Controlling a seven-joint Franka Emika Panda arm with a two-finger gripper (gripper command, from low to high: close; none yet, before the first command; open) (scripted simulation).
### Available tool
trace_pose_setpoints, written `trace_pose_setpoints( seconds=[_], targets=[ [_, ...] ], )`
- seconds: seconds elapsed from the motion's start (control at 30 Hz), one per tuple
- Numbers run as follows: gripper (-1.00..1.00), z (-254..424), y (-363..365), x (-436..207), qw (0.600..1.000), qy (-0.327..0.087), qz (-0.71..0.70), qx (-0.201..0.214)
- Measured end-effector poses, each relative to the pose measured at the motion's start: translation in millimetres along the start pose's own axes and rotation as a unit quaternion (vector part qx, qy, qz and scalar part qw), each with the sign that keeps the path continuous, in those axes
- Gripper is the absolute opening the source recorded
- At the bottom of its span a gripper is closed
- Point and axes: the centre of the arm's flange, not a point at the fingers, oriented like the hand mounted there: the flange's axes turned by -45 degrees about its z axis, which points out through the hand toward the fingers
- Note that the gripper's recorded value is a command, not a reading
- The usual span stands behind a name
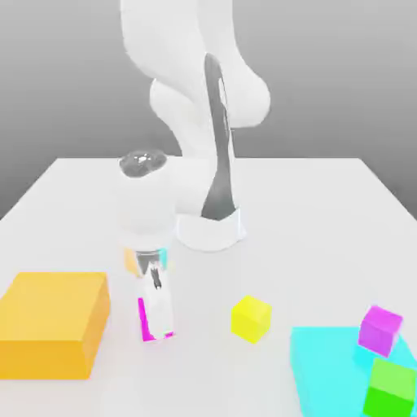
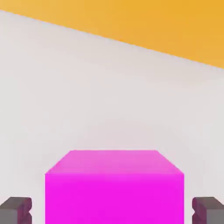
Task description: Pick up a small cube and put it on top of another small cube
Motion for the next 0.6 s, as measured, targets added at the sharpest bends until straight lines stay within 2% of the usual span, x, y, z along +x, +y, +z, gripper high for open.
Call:
trace_pose_setpoints(
  seconds=[0.13,0.4,0.6],
  targets=[
    [-1.0,0.4,-0.1,0.1,1.0,0.0,0.0,0.0],
    [-1.0,-57.4,-0.8,-0.5,1.0,0.001,-0.002,0.0],
    [-1.0,-84.6,-67.6,-48.9,0.977,0.006,-0.211,-0.003]
  ],
)
